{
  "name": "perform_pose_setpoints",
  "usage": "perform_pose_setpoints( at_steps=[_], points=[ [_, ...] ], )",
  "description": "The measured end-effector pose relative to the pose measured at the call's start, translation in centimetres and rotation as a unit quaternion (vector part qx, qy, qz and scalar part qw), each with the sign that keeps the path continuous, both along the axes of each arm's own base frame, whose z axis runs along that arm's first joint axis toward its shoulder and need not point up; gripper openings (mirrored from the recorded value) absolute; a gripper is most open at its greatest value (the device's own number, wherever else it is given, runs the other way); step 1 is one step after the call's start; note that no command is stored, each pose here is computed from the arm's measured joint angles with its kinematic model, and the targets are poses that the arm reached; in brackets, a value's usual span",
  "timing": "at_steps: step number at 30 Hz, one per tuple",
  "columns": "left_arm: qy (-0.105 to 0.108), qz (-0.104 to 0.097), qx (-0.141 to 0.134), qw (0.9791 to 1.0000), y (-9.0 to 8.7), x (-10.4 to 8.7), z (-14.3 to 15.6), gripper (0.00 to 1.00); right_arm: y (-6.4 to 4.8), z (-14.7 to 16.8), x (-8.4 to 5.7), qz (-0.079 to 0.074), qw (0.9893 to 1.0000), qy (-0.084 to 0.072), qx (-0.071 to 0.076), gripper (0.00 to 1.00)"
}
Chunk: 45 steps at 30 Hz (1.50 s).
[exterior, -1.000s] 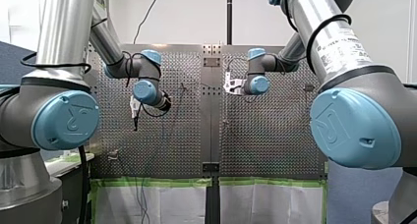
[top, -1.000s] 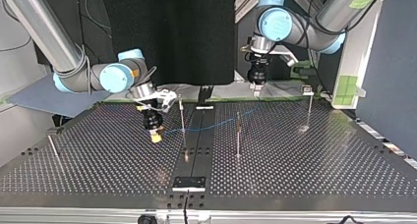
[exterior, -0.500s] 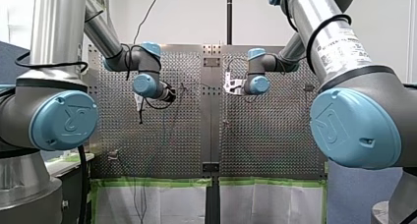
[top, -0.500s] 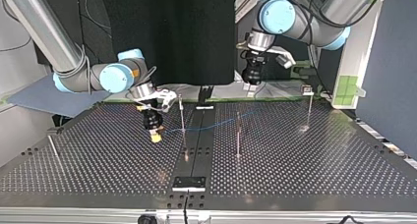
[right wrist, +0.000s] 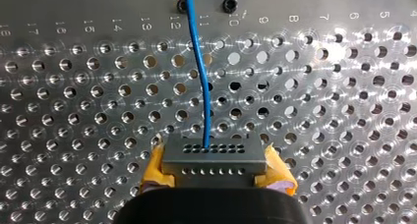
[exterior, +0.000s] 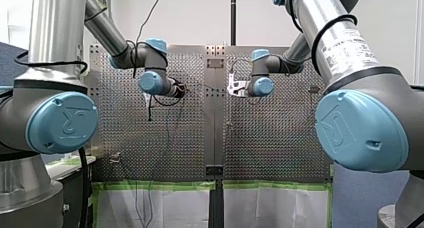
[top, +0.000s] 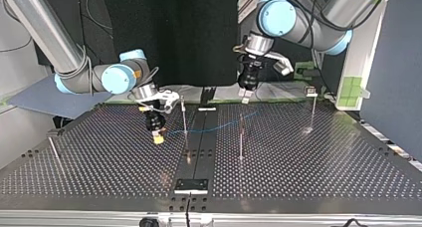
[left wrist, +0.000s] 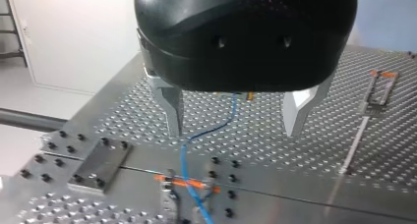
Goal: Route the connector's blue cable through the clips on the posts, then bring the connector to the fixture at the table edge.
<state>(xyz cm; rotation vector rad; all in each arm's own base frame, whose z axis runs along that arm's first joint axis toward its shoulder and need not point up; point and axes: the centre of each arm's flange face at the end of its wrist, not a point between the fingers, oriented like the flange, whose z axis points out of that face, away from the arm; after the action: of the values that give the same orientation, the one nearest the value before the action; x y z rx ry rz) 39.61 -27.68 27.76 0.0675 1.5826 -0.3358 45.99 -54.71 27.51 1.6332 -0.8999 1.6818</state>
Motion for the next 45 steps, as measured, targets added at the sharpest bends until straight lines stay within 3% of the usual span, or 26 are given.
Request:
perform_pose_setpoints(
  at_steps=[29, 45],
  points=[
    [-0.005, 0.017, -0.009, 0.9998, 0.2, 0.6, 0.6, 1.0, 0.0, -0.1, 0.0, 0.0, 1.0, 0.001, 0.001, 0.0],
    [-0.014, 0.025, -0.001, 0.9996, -2.7, -0.2, 1.0, 1.0, -0.1, -0.1, -0.2, -0.002, 1.0, 0.002, 0.003, 0.0]
  ],
)
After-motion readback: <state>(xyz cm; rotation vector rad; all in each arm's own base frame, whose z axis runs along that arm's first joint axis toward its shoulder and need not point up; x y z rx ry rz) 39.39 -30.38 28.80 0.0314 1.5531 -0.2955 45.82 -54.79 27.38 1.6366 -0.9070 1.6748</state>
